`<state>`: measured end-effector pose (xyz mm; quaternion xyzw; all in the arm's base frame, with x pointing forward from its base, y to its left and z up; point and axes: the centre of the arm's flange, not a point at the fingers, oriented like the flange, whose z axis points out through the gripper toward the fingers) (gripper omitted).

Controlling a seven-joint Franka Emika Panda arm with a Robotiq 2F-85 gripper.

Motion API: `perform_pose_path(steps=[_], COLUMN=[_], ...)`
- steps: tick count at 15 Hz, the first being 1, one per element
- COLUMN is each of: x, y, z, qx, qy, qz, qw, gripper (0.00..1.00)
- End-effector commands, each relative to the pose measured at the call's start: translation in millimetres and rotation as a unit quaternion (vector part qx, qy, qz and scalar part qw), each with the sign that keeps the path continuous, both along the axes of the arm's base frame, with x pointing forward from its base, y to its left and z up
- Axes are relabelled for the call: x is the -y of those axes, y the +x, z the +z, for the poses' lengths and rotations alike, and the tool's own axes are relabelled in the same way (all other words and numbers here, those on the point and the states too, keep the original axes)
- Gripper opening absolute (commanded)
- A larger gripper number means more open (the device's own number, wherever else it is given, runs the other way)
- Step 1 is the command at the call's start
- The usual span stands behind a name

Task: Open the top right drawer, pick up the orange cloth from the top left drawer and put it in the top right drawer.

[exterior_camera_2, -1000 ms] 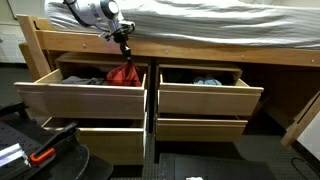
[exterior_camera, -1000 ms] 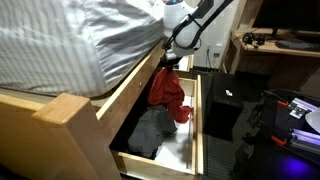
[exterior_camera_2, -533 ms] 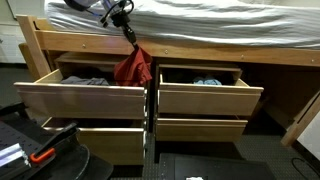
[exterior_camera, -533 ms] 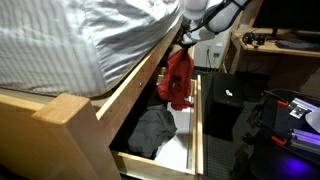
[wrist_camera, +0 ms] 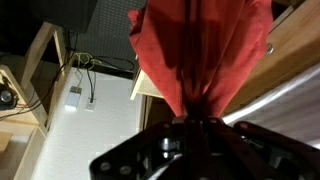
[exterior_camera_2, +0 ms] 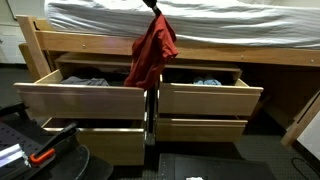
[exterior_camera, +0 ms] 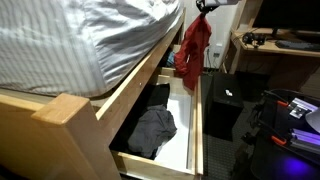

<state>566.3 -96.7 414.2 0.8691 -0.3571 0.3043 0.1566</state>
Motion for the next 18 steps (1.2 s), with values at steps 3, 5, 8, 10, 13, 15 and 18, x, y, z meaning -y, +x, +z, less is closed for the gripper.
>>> perform_pose_path(steps=[3,5,8,10,13,15,18], x=[80.2,99.6,120.9,133.1,150.1,165.4,192.3], y=[78.2,106.6,146.4,168.2,196.4,211.3,232.0], z=[70.3,85.5,97.0,103.4,116.7,122.6,112.2], qx=[0.025,0.033,0.04,0.043,0.061,0.079,0.087], qy=[0.003,0.002,-0.008,-0.016,-0.034,-0.039,-0.028], qz=[-0.015,-0.014,-0.007,-0.002,0.023,0.061,0.114], qw=[0.9996,0.9994,0.9992,0.9989,0.9973,0.9943,0.9893], gripper=[0.0,0.0,0.0,0.0,0.0,0.0,0.0])
